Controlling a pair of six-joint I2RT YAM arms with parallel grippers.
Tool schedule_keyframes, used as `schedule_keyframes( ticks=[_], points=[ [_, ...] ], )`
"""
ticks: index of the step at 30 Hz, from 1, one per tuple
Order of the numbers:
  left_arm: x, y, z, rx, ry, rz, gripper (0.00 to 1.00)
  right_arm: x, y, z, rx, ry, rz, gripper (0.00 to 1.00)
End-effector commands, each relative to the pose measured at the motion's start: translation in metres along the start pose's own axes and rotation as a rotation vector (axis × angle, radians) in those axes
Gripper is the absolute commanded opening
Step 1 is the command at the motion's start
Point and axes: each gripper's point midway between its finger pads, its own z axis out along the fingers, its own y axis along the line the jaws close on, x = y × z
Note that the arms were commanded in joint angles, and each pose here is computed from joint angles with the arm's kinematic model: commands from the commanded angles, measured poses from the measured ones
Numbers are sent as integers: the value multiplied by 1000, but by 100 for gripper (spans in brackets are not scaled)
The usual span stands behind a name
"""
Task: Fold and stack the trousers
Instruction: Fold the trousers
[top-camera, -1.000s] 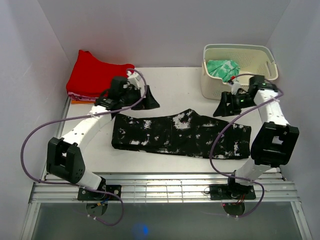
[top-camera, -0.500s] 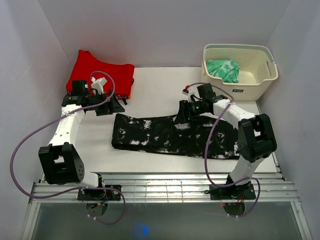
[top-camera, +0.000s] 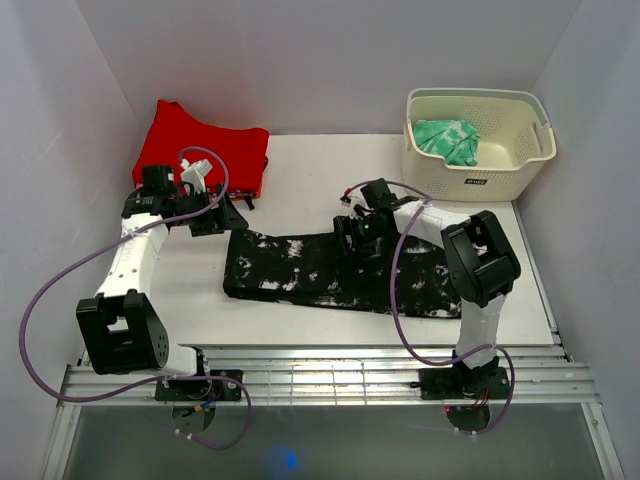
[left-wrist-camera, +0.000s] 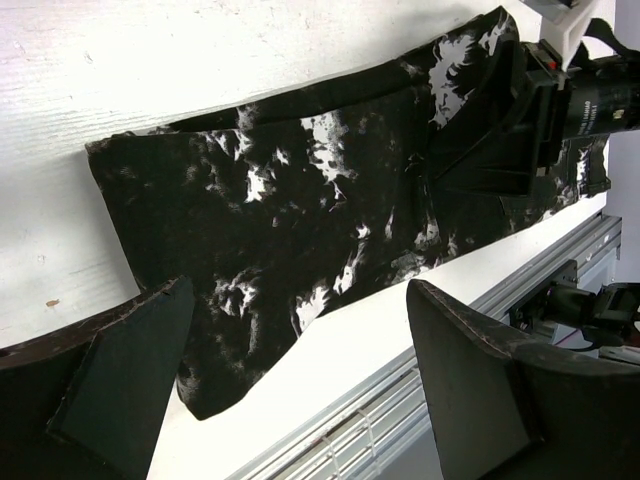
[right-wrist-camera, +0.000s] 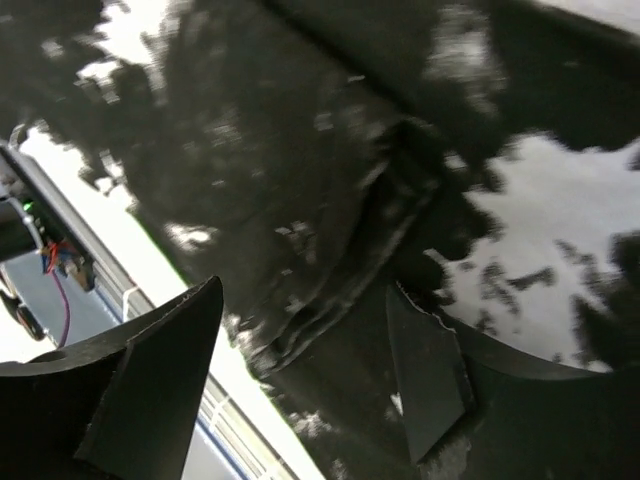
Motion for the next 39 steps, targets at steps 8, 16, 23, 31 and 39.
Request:
schedule_keyframes(
  ticks=[8,16,23,31,39],
  points=[
    [-8,-5,-10,0,-49,24,98,-11,-8,20,33,24,34,51],
    [-6,5,-8,-26,-42,11,98,-13,6,12,-13,12,15,20],
    [-5,3,-10,-7,-39,29,98,-12,20,-10,-20,-22,-18,8],
    [25,-22,-5,208,35,57,78,11,11,-8,-18,20,3,8],
    [61,-14,16,303,148,-60,63,12,12,-14,-34,20,10,8]
  ],
)
